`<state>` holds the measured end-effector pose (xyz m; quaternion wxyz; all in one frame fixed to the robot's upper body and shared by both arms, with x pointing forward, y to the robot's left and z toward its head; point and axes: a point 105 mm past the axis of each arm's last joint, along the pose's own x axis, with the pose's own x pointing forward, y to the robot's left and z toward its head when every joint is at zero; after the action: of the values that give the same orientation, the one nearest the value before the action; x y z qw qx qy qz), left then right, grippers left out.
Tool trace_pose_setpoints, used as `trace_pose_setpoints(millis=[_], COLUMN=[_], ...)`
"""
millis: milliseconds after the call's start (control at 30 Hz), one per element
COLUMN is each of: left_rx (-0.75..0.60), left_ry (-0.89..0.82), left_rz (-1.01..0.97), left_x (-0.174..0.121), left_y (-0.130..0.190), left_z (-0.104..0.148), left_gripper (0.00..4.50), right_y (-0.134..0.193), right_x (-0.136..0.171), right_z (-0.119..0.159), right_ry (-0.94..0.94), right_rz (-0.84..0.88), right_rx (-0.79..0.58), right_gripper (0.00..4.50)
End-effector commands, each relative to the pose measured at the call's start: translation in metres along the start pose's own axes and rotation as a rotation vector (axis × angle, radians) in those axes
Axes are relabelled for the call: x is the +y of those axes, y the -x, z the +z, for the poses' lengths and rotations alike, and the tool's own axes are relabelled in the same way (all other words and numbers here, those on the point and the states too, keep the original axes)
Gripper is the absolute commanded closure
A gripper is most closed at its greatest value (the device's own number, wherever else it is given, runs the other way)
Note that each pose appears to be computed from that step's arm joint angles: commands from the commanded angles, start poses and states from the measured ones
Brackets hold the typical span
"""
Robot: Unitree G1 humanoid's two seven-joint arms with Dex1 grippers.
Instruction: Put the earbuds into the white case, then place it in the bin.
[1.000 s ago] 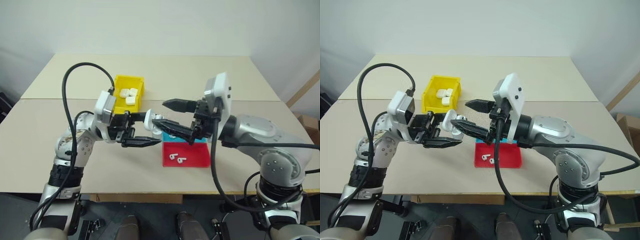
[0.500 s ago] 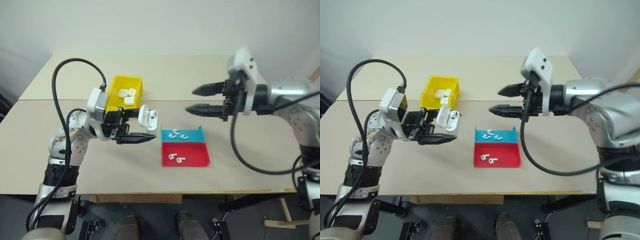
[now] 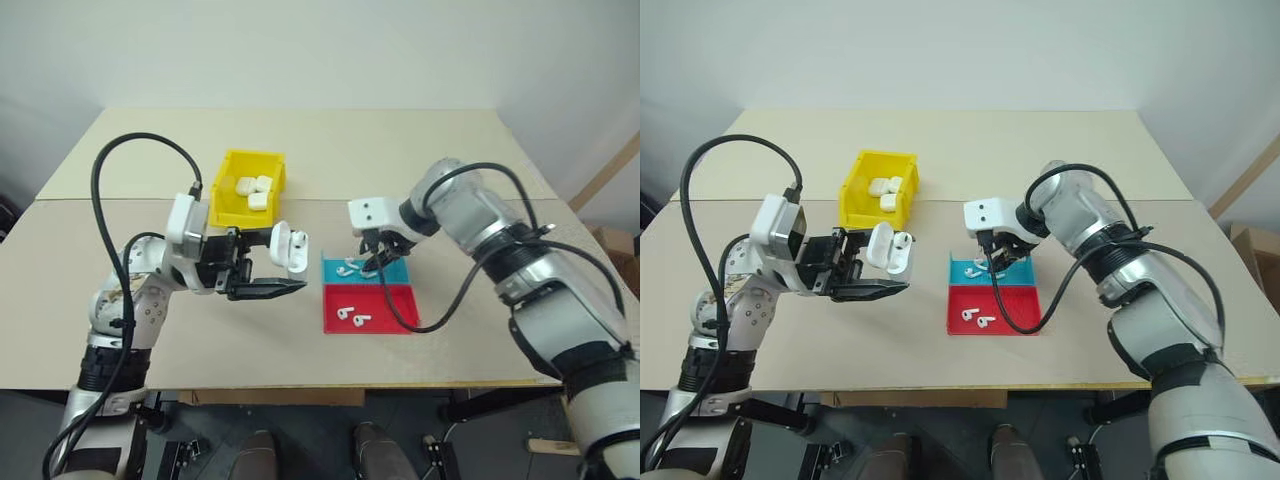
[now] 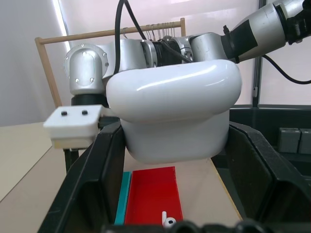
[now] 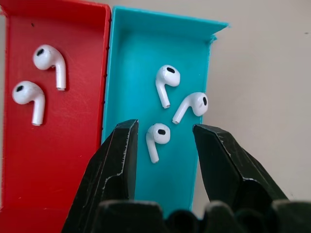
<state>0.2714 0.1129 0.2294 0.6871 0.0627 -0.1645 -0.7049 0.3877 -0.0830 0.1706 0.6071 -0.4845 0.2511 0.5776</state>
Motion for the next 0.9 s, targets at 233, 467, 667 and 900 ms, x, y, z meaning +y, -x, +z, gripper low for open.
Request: trace_pose_setpoints(millis=[233, 467, 667, 900], left_rx=[0.008, 0.017, 0.020, 0.022], left_ry=[-0.067, -0.068, -0.068, -0.069], left_rz=[0.005, 0.012, 0.014, 0.017], left_x=[-0.003, -0.005, -0.005, -0.006], left_y=[0.001, 0.001, 0.000, -0.001], left_z=[0.010, 0.010, 0.009, 0.010], left_gripper=[1.69, 1.69, 1.69, 1.69], right_y=[-0.006, -0.015, -0.019, -0.026], right_x=[-0.006, -0.005, -0.004, 0.000], right_z=[-0.001, -0.001, -0.001, -0.012], right_ry=[0.067, 0.058, 0.060, 0.059], right_rz=[0.051, 0.064, 0.061, 0.070], right_rx=[0.102, 0.105, 0.105, 0.154], right_gripper=[2.29, 2.29, 2.29, 3.14])
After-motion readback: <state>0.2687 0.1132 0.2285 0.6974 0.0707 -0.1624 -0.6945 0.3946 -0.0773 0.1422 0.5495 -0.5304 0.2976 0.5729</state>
